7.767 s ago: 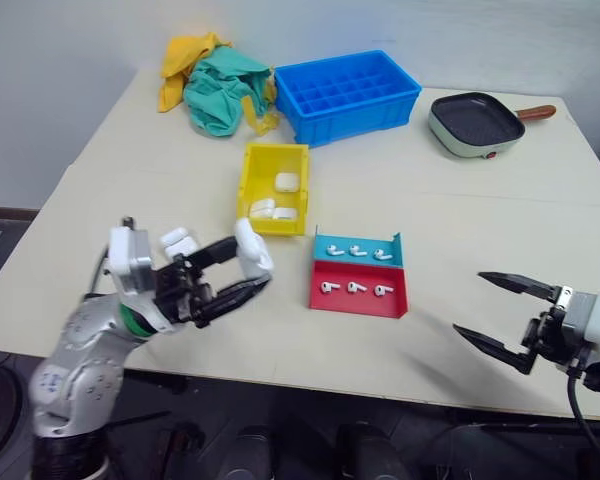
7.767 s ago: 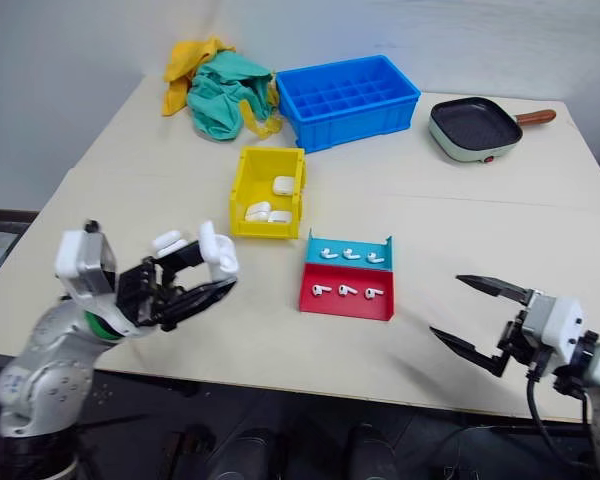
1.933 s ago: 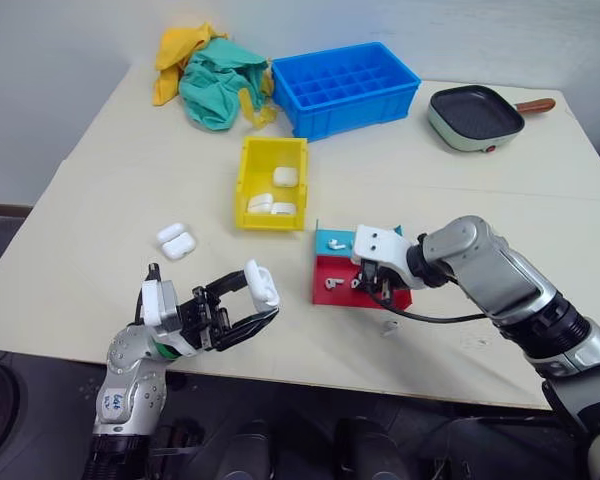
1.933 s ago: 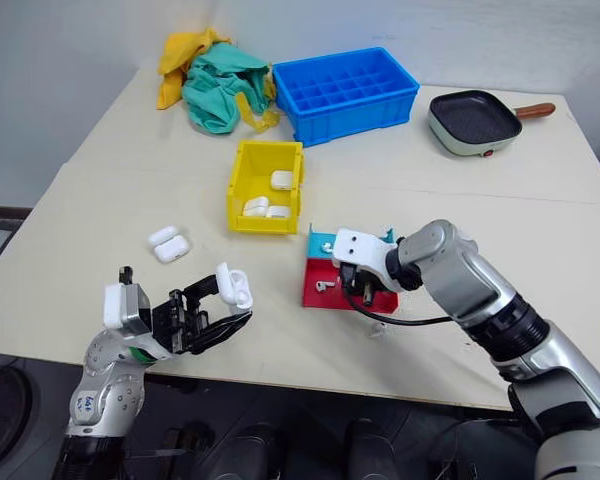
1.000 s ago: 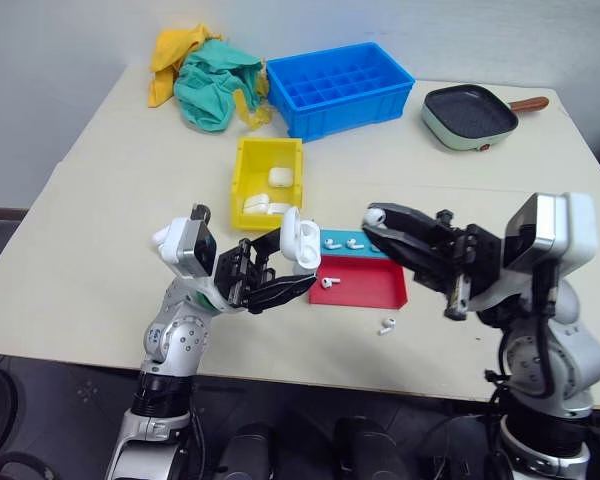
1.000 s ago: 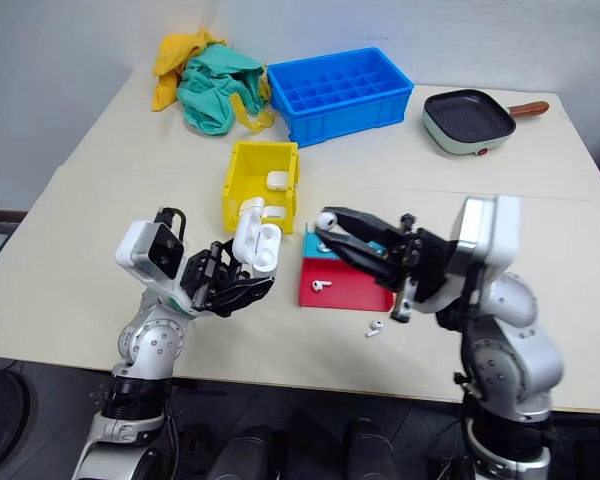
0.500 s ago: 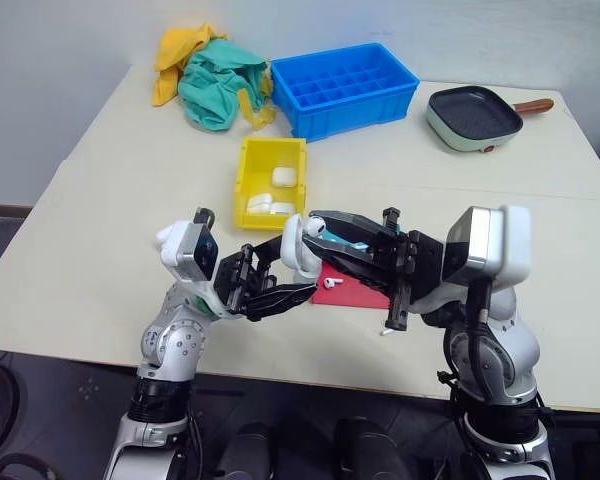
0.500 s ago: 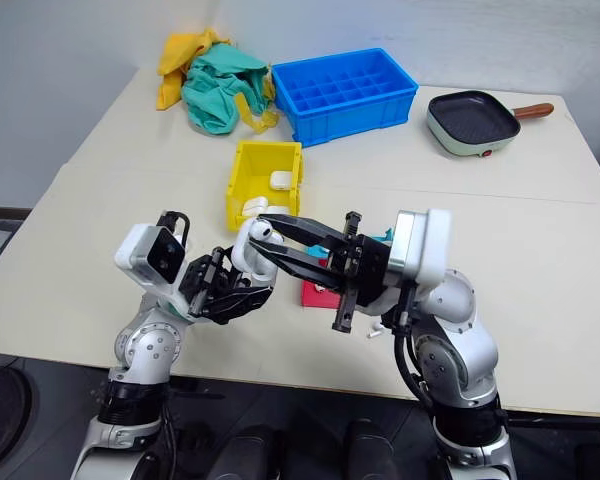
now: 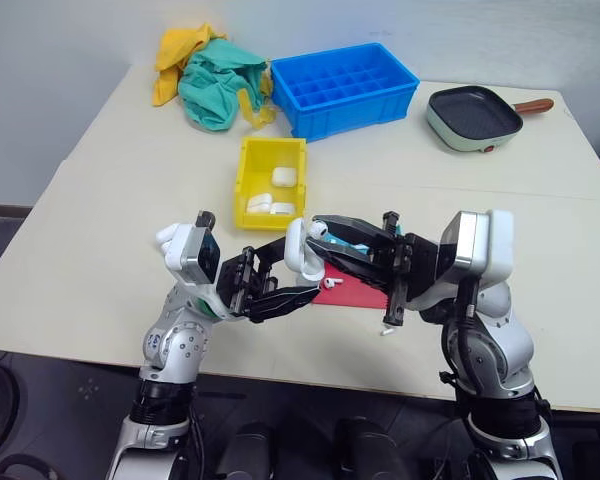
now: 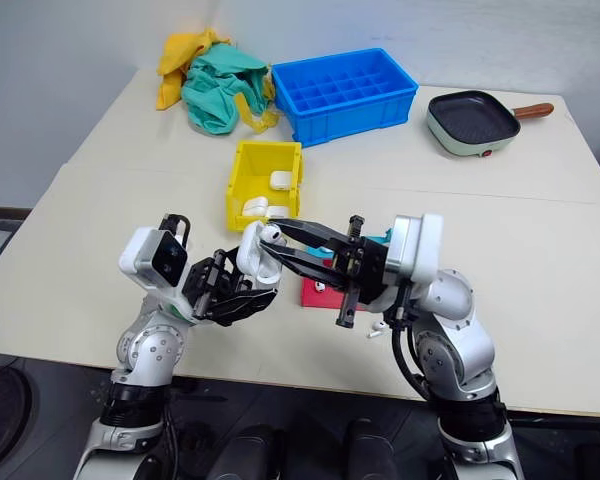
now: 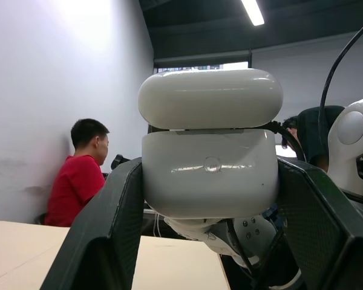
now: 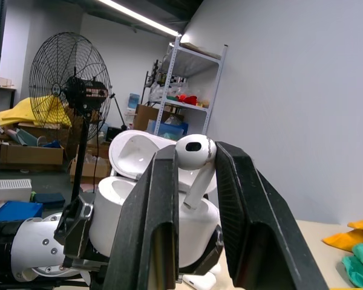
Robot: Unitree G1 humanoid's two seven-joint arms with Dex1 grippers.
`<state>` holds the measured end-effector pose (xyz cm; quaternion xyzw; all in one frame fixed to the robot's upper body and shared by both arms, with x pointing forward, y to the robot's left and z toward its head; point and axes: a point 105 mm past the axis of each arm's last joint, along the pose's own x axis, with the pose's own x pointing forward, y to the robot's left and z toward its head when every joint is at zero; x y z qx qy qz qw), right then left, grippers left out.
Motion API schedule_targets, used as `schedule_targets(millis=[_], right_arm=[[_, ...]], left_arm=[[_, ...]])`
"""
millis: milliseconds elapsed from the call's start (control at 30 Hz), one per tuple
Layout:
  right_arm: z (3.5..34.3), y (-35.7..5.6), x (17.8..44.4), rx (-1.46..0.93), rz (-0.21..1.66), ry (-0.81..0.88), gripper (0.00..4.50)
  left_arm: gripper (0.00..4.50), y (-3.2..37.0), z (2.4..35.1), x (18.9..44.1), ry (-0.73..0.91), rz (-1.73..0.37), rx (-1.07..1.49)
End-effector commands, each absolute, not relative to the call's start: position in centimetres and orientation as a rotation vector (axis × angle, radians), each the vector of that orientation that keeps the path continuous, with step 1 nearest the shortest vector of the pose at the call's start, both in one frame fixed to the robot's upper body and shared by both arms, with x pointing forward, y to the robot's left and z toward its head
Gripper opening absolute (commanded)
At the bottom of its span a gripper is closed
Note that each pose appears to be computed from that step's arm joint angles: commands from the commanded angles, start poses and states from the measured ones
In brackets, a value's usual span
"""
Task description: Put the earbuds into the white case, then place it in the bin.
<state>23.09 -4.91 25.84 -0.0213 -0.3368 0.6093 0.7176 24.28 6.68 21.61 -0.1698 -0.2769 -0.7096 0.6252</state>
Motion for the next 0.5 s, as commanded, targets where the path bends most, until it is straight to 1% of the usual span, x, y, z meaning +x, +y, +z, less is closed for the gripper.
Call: schedule_targets(millis=[33, 500], right_arm=[[24.73, -4.48, 23.08, -0.053, 1.382, -0.693, 0.45], [24.70, -4.01, 22.88, -0.062, 1.453, -0.689, 0.45]], left_arm=[[2.78, 6.00, 22.34, 23.25, -0.695, -1.669, -0.361], [2.78, 5.78, 21.56, 23.07, -0.685, -1.695, -0.352]])
